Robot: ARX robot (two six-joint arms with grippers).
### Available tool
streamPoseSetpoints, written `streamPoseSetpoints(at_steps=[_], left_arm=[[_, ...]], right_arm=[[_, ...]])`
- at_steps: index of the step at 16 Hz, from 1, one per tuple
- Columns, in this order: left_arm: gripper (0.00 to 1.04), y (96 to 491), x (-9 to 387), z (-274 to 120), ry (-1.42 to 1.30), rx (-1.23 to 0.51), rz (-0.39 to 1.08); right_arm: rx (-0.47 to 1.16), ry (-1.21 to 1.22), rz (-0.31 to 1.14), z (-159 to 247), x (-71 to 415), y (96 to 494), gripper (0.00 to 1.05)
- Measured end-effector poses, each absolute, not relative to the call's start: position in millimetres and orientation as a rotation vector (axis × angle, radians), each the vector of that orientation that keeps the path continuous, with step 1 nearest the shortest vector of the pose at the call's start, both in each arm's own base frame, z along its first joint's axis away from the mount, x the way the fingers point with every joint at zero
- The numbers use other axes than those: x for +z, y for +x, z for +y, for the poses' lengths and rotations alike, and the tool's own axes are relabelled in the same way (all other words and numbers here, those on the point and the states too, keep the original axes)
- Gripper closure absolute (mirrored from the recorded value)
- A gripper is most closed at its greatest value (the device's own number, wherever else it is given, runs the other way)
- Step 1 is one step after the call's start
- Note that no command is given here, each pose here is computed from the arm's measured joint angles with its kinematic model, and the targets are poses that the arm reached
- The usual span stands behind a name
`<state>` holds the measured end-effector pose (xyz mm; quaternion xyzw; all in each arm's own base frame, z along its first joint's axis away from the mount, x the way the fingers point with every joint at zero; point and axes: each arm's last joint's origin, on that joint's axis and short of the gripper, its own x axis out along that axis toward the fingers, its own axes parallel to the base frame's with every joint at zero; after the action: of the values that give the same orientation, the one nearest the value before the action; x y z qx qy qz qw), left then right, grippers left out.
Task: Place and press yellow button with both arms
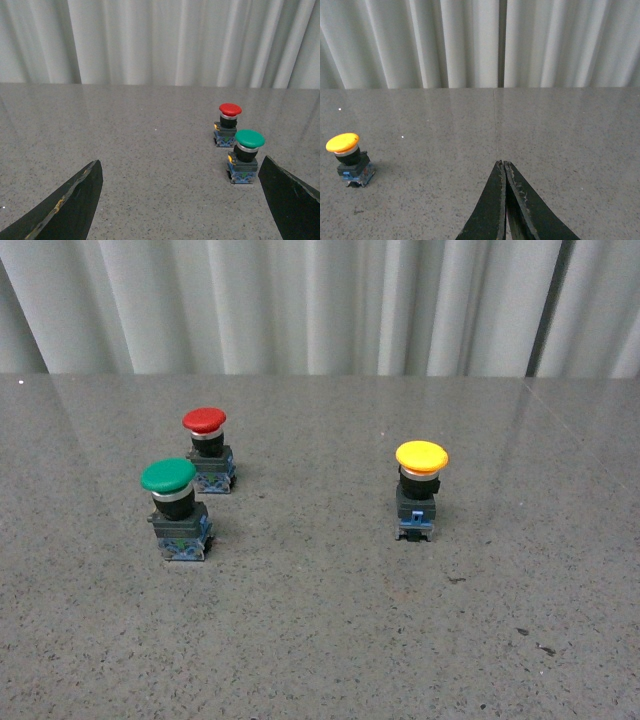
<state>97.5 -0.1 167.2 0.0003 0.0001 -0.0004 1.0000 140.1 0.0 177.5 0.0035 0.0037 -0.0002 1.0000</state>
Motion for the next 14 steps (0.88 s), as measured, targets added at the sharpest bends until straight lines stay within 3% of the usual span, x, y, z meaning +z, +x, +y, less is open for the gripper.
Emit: streamPoseSetpoints(at_steps=[14], left_arm=[[0.07,98,167,0,0.001,-0.001,0.000]], right_arm=[[0.000,0.007,-0.014,0,170,112,1.03]])
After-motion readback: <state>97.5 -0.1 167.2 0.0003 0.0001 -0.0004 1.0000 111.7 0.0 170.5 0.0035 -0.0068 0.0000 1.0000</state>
